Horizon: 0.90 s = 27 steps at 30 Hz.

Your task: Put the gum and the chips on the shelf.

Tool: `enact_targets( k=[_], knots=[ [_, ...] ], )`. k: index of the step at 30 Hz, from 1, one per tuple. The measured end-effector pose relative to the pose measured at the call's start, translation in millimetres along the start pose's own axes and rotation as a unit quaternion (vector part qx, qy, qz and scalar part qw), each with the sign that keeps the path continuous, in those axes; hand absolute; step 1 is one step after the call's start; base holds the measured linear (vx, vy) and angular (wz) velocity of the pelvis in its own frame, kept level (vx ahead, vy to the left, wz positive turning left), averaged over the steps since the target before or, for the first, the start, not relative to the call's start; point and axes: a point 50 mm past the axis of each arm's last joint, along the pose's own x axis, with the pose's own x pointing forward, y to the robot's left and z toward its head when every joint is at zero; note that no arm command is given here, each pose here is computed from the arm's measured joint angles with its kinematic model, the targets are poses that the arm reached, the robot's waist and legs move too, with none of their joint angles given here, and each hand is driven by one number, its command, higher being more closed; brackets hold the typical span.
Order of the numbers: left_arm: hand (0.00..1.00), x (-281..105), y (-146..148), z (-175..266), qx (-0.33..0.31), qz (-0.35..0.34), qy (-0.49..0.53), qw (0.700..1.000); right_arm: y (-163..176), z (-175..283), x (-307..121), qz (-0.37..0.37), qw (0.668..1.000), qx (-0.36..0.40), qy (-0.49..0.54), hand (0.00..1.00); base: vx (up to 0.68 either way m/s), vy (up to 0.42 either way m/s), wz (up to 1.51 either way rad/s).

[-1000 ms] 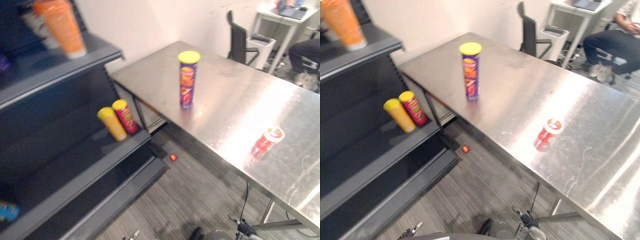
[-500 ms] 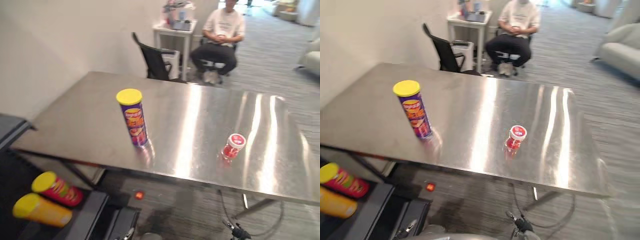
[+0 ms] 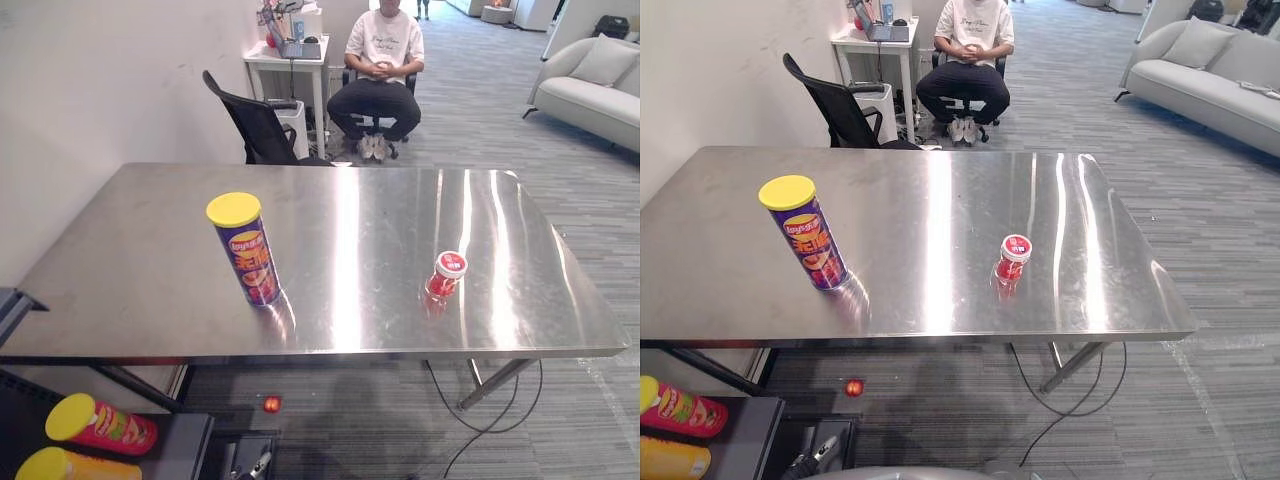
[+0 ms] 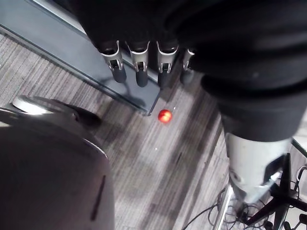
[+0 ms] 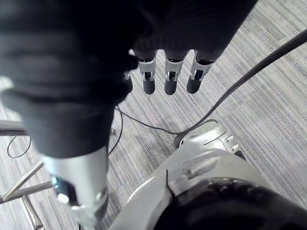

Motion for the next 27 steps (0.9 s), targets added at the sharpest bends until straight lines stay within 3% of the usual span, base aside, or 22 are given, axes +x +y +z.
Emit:
enact_targets(
  k=[21,24,27],
  knots=[
    [0.0,1,5,-5,0.093,-0.015,0.034,0.995,1,1,1,0.018,1.0,-0.019,0.008,0.0,-0.02,-0.018,0.01],
    [0.0,2,4,-2,0.109,-0.02,0.031,0.993,-3,2,1,0.007,1.0,0.016,0.007,0.0,0.02,0.001,-0.12],
    [0.0,3,3,-1,0.133,-0.027,0.035,0.99,-21,6,1,-0.032,0.992,0.122,-0.007,0.0,0.07,0.01,-0.01]
  ],
)
